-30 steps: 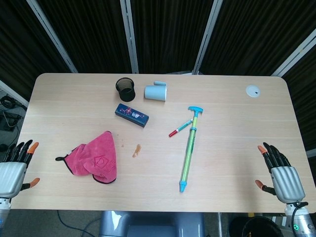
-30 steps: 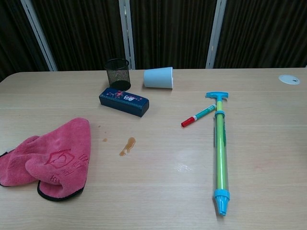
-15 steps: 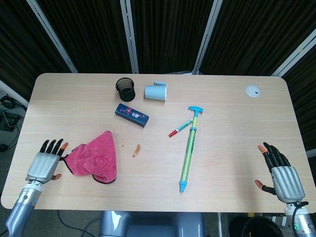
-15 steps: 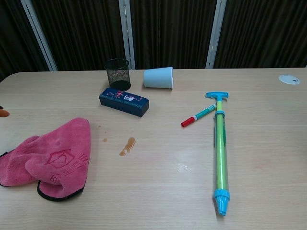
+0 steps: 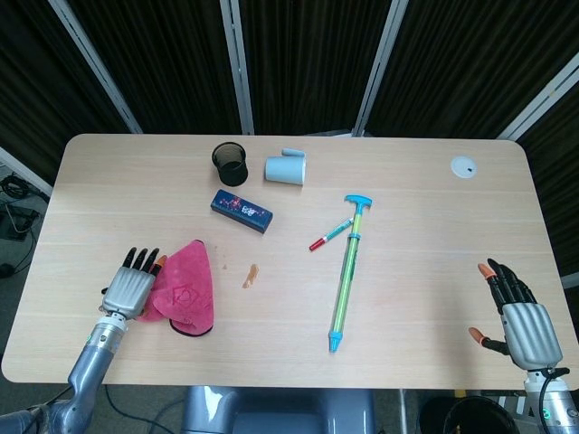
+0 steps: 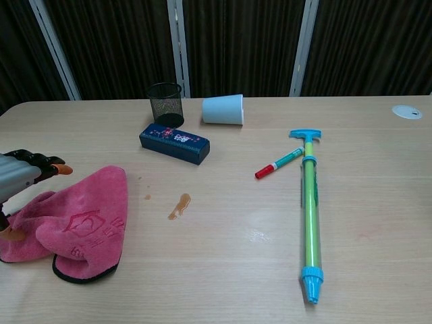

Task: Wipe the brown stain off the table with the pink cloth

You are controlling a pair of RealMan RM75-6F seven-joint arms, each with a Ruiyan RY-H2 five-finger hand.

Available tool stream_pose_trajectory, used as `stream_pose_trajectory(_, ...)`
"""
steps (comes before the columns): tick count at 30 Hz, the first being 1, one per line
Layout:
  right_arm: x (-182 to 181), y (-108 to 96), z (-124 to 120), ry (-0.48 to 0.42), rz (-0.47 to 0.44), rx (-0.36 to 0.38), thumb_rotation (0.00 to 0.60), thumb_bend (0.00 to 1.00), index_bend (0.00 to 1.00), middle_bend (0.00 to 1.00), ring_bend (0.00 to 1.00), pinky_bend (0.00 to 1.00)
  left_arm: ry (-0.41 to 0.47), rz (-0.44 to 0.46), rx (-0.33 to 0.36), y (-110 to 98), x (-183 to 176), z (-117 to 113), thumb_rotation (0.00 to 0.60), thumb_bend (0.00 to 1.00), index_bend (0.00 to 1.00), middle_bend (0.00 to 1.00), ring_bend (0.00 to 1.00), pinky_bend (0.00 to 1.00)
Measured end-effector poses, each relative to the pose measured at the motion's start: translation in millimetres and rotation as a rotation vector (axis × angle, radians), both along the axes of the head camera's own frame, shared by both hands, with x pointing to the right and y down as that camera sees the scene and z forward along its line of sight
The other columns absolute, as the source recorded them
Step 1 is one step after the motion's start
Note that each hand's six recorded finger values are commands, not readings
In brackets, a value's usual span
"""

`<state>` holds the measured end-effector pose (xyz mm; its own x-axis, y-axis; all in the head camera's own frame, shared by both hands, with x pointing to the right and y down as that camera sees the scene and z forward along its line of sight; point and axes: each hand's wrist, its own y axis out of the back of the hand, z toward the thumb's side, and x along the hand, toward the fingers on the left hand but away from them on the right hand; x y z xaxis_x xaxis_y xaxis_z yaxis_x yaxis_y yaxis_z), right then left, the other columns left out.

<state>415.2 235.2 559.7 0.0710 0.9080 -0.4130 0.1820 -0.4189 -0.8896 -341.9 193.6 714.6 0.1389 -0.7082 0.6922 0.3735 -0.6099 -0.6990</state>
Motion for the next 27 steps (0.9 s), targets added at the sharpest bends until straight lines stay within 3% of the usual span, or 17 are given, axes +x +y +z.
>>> stream_pose_trajectory(9, -0.3, -0.8, 0.6, -0.009, 0.008, -0.003, 0.6, 0.09, 0.0, 0.0, 0.0, 0.17, -0.024, 0.001, -0.009, -7.0, 2.3, 9.4, 0.6, 0.0, 0.08, 0.0, 0.0, 0.0)
stream_pose_trajectory(27, -1.4, -0.2, 0.7, -0.017, 0.01, -0.01, 0.6, 0.09, 0.0, 0.0, 0.0, 0.17, 0.028, 0.037, 0.003, -24.4, 67.0, 31.8, 0.6, 0.01, 0.14, 0.0, 0.0, 0.03)
